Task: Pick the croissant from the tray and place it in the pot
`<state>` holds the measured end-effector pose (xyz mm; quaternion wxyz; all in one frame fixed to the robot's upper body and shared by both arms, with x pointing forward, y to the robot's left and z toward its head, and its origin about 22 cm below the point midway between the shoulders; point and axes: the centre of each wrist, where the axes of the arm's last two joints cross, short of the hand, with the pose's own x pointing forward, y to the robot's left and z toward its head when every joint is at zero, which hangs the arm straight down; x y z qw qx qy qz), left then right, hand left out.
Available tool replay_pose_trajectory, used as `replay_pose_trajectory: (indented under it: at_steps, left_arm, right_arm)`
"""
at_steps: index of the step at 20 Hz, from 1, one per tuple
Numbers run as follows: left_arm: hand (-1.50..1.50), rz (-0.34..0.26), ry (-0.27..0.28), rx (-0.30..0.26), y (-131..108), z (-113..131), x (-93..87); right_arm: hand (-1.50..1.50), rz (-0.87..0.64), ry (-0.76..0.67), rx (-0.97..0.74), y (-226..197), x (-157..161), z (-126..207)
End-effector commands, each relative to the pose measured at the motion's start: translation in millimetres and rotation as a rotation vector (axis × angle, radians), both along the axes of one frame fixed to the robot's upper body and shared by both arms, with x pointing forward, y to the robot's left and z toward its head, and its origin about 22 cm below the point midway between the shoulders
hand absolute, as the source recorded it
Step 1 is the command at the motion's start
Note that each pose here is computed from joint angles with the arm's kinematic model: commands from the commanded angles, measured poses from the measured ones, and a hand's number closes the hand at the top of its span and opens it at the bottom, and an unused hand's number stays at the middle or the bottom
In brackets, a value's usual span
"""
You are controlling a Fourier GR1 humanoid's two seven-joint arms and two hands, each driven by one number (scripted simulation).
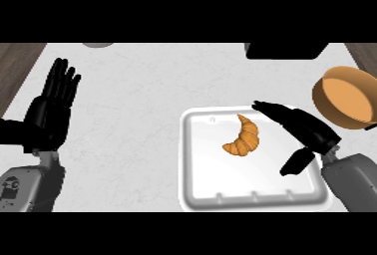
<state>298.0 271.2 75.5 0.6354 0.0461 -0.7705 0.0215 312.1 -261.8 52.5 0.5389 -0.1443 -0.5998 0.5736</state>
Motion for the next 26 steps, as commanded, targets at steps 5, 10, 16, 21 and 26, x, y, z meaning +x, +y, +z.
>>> replay_pose_trajectory:
  at_steps: [5,10,16,21,26]
  left_arm:
    - [0.0,0.0,0.012,0.005,6,2,13.8]
    - [0.0,-0.011,-0.007,0.009,-6,7,-1.4]
    - [0.0,0.001,-0.006,-0.01,-5,1,-9.2]
    - [0.0,0.004,0.0,-0.001,-2,-8,4.9]
    - [0.0,-0.007,0.0,0.012,-2,-9,10.8]
  right_arm:
    - [-1.5,0.036,-0.054,0.037,23,17,-14]
    - [-1.5,0.0,-0.038,-0.008,25,3,-43]
    - [-1.5,-0.044,-0.03,-0.068,48,28,-40]
    - [-1.5,-0.034,-0.031,-0.058,67,19,-73]
    - [-1.5,-0.006,-0.023,-0.059,67,25,-63]
